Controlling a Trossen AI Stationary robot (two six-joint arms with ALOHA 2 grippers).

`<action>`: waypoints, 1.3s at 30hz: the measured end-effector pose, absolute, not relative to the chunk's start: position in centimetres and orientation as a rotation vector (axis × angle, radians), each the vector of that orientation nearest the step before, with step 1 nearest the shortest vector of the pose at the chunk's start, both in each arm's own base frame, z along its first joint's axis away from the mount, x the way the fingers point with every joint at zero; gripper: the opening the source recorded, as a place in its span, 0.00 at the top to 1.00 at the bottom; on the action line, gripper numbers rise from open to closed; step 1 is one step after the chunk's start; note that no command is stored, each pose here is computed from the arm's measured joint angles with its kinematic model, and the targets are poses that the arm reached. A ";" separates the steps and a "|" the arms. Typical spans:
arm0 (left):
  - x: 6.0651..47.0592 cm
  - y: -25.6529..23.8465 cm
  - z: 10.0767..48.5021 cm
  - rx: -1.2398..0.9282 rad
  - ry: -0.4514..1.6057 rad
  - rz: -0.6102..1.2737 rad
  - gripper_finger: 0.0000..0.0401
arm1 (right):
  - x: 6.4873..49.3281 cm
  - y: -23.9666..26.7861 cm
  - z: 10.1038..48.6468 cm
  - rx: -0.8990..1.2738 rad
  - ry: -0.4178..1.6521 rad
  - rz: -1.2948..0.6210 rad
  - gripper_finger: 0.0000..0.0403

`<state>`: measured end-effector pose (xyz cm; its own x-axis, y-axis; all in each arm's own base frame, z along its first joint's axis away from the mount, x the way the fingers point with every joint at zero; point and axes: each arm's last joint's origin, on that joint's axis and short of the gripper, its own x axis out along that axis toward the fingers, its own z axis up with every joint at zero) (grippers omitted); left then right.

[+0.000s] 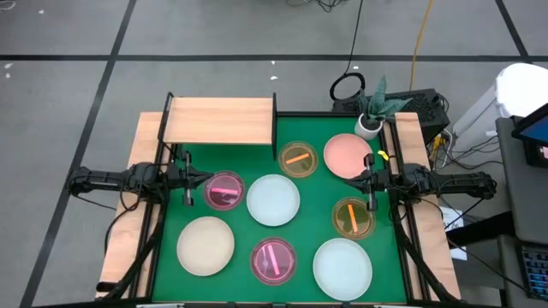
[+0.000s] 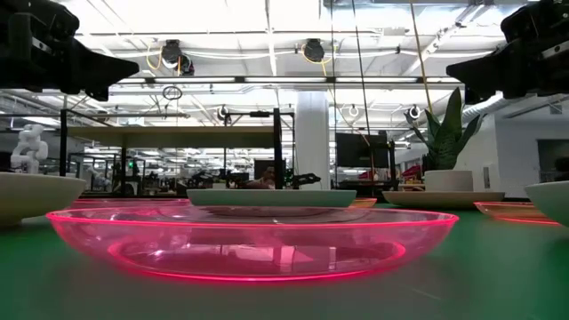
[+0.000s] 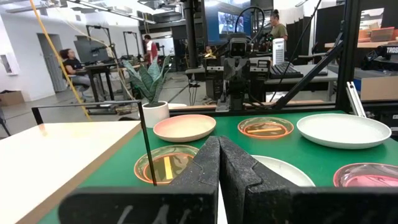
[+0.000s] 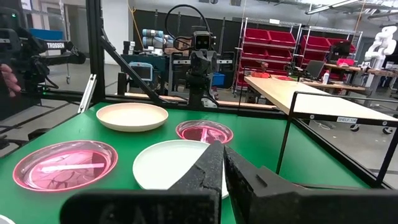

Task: Place and stack plates onto a shelf
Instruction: Put the light orange plate on the shelf

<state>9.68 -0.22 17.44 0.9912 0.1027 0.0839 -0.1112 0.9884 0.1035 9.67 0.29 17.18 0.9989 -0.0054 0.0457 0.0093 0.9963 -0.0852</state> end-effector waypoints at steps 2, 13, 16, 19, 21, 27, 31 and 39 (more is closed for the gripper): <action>9.7 -0.2 17.4 0.109 -0.079 0.107 1.00 | 9.7 0.3 17.2 -0.085 -0.047 -0.007 1.00; 9.7 -0.2 17.4 0.108 -0.079 0.107 1.00 | 9.3 0.3 19.3 -0.057 -0.059 -0.010 1.00; 9.7 -0.2 17.4 0.108 -0.078 0.107 1.00 | 9.2 0.3 20.8 -0.027 -0.051 -0.010 1.00; 9.7 -0.2 17.4 0.108 -0.078 0.107 1.00 | 9.2 0.3 22.2 -0.012 0.007 -0.010 1.00; 9.7 -0.2 17.4 0.109 -0.079 0.107 1.00 | 9.2 0.2 23.3 -0.013 0.041 -0.026 1.00; 9.7 -0.2 17.4 0.109 -0.078 0.107 1.00 | 9.6 -0.1 27.4 0.011 0.105 -0.127 1.00; 9.7 -0.2 17.4 0.108 -0.078 0.107 1.00 | 10.1 -0.1 30.2 0.043 0.121 -0.145 1.00; 9.7 -0.2 17.4 0.108 -0.078 0.107 1.00 | 12.1 0.0 34.2 0.064 0.171 -0.149 1.00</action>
